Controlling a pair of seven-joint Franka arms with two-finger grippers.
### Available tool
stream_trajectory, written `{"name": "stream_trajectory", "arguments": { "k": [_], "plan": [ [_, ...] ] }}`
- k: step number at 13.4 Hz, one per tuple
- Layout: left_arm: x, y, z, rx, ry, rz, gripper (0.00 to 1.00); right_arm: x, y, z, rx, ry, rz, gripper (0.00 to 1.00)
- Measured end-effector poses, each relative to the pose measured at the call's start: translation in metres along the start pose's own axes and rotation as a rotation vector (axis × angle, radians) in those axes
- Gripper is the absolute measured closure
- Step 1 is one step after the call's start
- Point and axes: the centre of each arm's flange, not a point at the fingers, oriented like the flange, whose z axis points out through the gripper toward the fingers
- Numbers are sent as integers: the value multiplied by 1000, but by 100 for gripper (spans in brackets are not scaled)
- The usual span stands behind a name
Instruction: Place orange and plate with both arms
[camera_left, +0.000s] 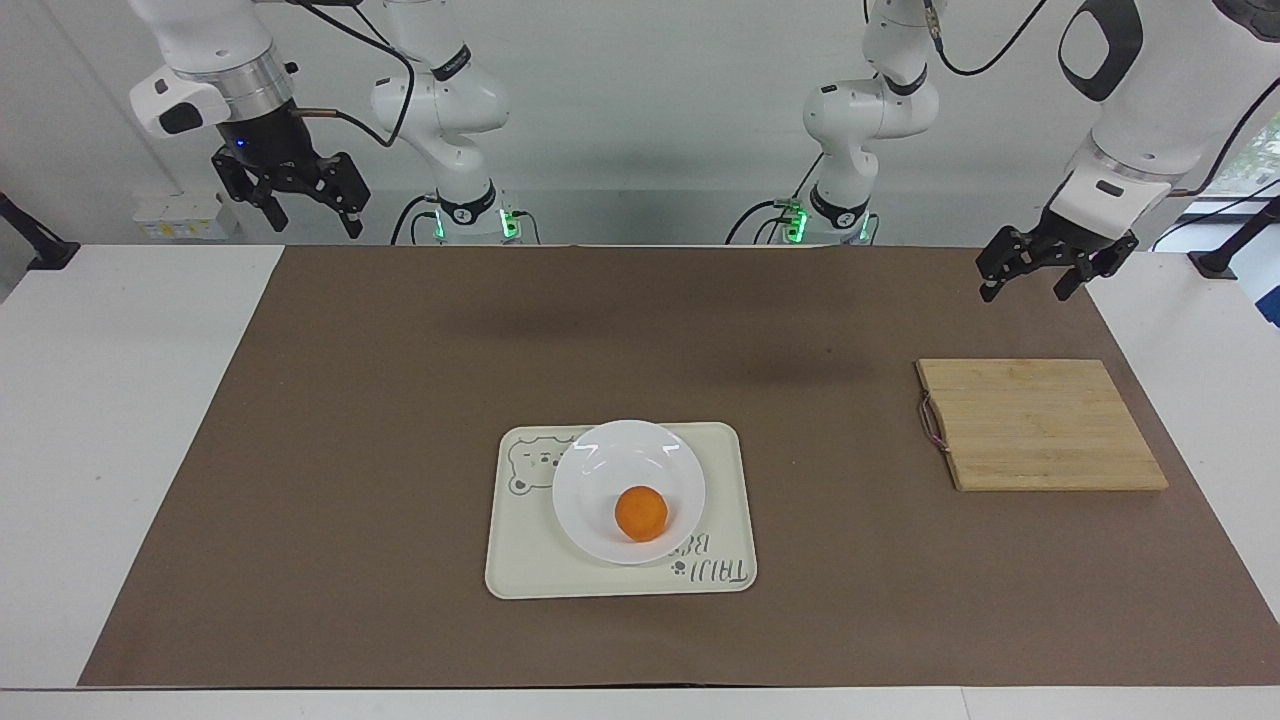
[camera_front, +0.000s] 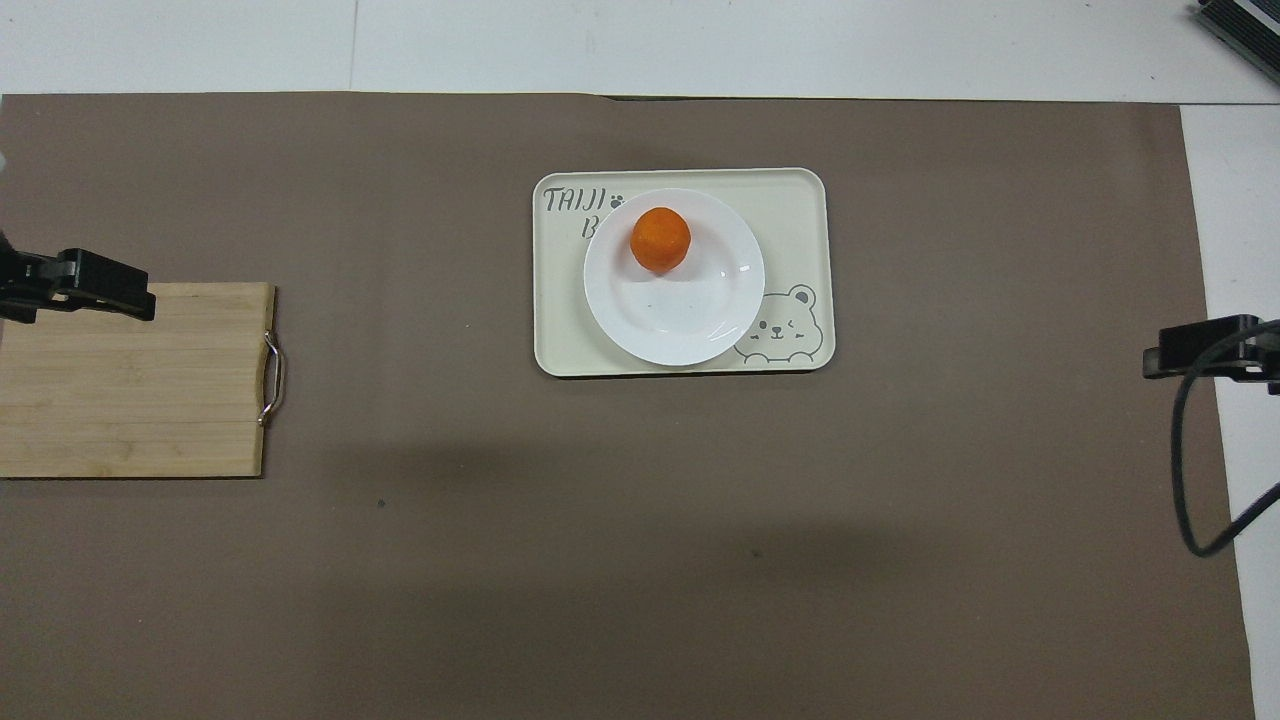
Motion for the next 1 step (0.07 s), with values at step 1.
{"name": "stream_trajectory", "arguments": {
  "k": [1],
  "plan": [
    [0, 0, 0, 0, 0, 0, 0, 0, 0, 0, 0, 0, 0, 0]
  ]
}}
